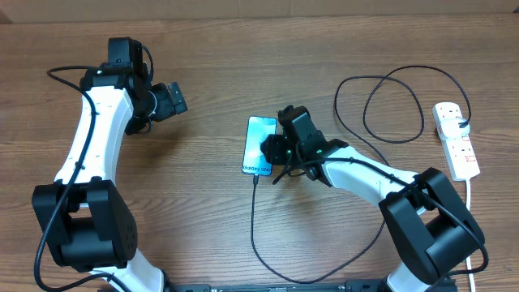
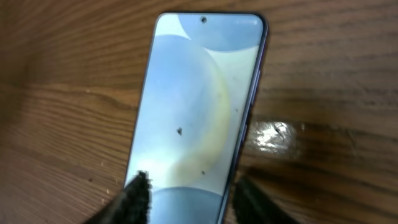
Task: Plug charger to phone and switch on socket
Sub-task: 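Release the phone and lift the right gripper toward the power strip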
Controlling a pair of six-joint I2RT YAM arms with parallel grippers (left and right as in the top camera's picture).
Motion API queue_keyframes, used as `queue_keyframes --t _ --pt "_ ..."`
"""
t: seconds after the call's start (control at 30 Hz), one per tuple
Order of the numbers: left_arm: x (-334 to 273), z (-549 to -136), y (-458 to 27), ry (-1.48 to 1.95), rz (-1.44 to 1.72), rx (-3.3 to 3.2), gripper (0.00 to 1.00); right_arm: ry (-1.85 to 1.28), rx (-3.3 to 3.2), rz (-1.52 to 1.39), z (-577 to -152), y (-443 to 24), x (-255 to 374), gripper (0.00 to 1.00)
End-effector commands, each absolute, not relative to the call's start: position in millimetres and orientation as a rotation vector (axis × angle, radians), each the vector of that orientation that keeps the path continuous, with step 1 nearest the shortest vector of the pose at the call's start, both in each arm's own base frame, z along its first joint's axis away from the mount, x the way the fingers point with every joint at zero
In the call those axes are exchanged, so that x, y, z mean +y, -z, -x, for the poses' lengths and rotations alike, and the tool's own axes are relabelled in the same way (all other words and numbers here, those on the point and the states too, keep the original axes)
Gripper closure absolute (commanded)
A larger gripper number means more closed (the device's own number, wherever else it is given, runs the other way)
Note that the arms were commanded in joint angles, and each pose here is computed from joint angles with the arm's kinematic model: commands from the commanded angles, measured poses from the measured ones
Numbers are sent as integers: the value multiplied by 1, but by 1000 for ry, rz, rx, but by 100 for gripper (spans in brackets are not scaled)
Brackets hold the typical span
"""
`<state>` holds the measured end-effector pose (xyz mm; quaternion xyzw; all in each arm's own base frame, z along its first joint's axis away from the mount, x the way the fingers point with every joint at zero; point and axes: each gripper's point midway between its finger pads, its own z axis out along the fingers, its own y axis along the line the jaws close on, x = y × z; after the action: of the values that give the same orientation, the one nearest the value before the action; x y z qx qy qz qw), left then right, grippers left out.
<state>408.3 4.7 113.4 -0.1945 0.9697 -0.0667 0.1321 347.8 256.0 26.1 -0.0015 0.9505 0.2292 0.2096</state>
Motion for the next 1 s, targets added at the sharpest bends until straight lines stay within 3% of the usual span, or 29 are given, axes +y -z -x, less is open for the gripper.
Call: queue_keyframes --t 0.0,0.17,0.97 --pt "5 -411 -116 170 526 2810 0 -672 2631 -19 -355 -40 250 75" --pt "5 -411 -116 170 526 2810 0 -669 2591 -78 -360 -70 228 96" --pt "5 -411 -116 170 526 2810 0 -654 2616 -123 -335 -200 135 96"
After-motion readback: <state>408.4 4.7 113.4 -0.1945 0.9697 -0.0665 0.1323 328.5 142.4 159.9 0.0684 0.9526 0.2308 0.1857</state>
